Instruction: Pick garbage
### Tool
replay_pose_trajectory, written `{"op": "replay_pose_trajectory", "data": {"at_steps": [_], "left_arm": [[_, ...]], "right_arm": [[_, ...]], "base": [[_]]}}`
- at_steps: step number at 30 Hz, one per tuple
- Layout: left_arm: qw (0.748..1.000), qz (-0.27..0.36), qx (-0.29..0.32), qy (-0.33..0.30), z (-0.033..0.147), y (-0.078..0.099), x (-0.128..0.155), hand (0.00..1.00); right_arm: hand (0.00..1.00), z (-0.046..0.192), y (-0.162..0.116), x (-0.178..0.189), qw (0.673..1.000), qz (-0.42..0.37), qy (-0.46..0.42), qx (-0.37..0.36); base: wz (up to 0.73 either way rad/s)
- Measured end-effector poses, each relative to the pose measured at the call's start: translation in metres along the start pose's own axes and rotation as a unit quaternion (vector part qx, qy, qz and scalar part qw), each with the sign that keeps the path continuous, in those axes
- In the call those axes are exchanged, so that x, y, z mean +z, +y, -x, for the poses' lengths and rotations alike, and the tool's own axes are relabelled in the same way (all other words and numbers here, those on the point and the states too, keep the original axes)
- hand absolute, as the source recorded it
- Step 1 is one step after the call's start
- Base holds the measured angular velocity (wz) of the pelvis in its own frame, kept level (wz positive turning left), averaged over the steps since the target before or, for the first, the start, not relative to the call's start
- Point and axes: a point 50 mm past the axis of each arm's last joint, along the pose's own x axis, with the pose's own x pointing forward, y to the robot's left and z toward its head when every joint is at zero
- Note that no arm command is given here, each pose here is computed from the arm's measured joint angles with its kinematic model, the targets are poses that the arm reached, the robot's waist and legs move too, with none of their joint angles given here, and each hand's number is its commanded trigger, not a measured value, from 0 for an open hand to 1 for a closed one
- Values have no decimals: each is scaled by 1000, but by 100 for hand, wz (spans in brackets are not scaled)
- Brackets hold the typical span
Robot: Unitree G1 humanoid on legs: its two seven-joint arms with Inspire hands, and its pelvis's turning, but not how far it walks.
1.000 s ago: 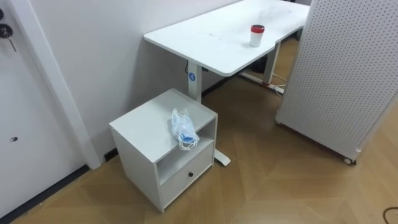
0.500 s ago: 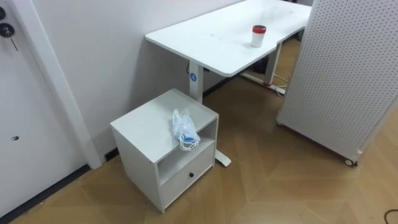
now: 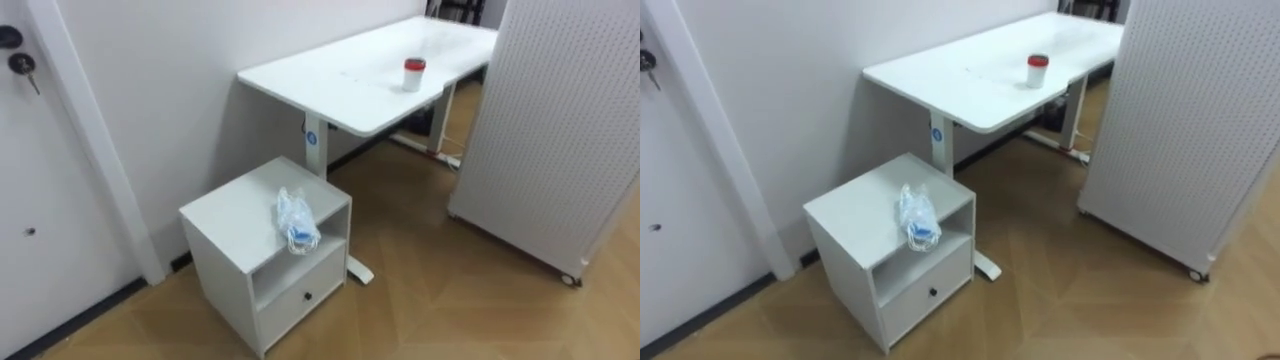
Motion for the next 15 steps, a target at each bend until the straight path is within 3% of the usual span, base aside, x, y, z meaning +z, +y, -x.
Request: {"op": "replay_pose_trajectory", "data": {"at_steps": [8, 15], "left_arm": [[1000, -1, 0, -15, 1, -1, -1, 0], [1000, 10, 0, -26, 0, 1, 5, 0]], "right_arm": [[100, 1, -4, -4, 1000, 7, 5, -8], [100, 2, -7, -5, 999, 45, 19, -23]], "base": [[-4], [-31]]}}
